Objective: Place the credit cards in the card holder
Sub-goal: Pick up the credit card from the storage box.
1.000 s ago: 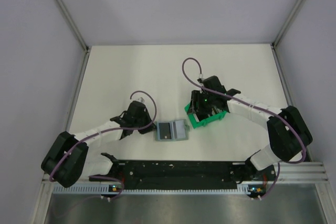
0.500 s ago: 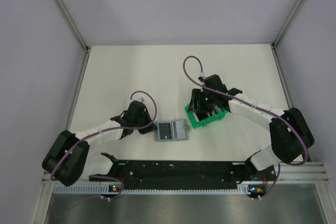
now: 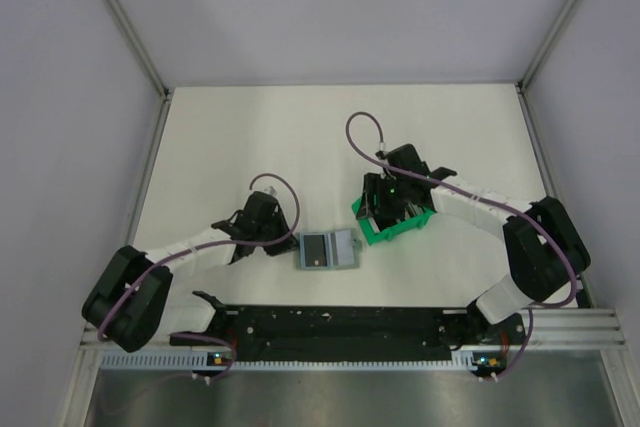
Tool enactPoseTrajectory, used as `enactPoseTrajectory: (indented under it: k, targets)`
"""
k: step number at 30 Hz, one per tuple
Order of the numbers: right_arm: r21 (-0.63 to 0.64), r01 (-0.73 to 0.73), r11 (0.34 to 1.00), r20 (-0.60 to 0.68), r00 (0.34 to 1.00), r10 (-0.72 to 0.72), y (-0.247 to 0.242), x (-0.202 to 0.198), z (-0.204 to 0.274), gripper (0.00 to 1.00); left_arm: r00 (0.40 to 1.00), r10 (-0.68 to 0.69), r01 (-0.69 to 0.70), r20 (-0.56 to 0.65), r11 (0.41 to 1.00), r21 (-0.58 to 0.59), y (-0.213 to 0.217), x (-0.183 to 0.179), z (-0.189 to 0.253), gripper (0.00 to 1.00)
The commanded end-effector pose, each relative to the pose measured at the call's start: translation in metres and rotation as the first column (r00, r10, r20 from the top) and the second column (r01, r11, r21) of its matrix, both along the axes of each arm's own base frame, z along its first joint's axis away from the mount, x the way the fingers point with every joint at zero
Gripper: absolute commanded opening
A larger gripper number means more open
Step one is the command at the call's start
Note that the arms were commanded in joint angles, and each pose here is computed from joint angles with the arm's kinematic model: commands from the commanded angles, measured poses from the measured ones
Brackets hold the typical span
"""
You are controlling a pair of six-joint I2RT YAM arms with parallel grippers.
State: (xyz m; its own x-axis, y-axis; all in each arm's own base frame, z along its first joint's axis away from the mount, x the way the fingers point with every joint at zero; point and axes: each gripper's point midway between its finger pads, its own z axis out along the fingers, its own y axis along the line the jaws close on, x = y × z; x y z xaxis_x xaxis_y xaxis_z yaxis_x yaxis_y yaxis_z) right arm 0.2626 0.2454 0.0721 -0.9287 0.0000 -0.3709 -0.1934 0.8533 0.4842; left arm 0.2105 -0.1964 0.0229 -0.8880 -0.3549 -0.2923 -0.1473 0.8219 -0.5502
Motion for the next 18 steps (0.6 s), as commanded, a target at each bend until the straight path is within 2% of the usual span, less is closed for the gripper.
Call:
enactPoseTrajectory:
  k: [1,8,18]
  targets:
    - [0.064,-0.033,0.997,0.043,0.999,0.031,0.012,0.012,0.02,0.57,0.999,-0.024,0.025,0.044,0.999,-0.028,-0.009,0.012,0.012,0.0]
    - [0.096,-0.049,0.994,0.06,0.997,0.043,0.016,0.011,0.031,0.45,0.999,-0.026,0.028,0.043,0.999,-0.029,-0.01,0.012,0.012,0.0]
    - [0.106,-0.049,0.993,0.062,0.997,0.042,0.017,0.011,0.034,0.34,0.999,-0.027,0.028,0.042,0.999,-0.029,-0.01,0.012,0.012,0.0]
